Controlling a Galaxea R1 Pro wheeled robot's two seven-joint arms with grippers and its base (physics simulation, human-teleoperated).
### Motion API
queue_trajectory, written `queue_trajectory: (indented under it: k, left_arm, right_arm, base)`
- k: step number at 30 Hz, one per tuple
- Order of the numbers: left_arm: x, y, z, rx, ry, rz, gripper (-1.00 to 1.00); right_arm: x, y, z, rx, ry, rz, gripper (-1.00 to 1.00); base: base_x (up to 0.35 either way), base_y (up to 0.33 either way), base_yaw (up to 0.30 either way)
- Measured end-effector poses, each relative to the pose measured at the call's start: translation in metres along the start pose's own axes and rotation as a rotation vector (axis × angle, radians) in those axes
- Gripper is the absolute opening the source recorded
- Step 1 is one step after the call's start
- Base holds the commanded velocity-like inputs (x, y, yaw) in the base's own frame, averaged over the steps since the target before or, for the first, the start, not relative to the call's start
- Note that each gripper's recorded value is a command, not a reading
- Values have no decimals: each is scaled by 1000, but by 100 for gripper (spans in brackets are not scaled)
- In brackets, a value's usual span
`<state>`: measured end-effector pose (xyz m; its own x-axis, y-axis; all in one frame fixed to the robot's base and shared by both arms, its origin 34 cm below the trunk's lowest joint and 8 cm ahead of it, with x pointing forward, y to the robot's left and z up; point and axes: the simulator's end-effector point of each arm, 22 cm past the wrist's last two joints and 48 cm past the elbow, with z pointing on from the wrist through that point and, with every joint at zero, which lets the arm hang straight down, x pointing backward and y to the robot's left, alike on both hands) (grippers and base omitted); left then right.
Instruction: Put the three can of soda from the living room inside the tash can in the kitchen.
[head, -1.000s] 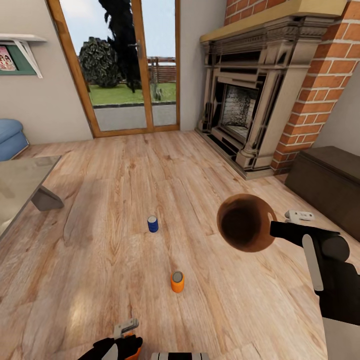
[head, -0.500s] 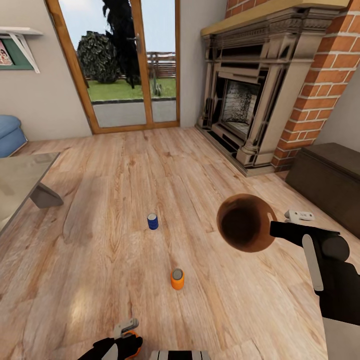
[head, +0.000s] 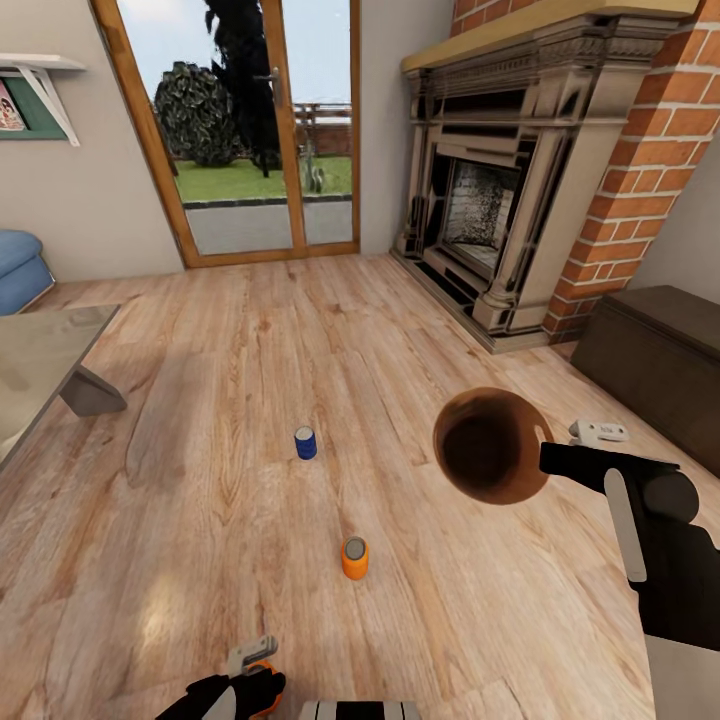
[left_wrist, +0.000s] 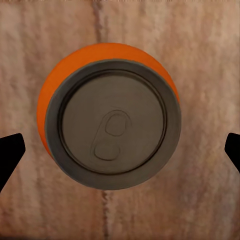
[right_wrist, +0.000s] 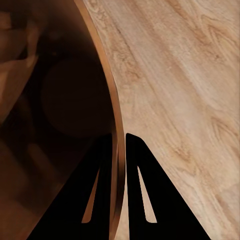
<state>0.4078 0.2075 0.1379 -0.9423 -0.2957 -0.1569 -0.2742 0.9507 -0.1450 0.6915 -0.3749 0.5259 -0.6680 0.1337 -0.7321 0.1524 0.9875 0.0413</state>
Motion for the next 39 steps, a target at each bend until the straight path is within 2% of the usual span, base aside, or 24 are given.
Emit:
queue_trajectory:
  k: [21, 39]
  left_arm:
    - [-5, -2, 0, 3, -8, 2, 100]
    - [-22, -1, -1, 2, -85, 2, 100]
  right_arm:
    - [0, 0, 0, 0, 1, -1, -100]
    - [0, 0, 0, -1, 1, -1, -100]
  base:
    - [0, 0, 0]
    - [0, 0, 0]
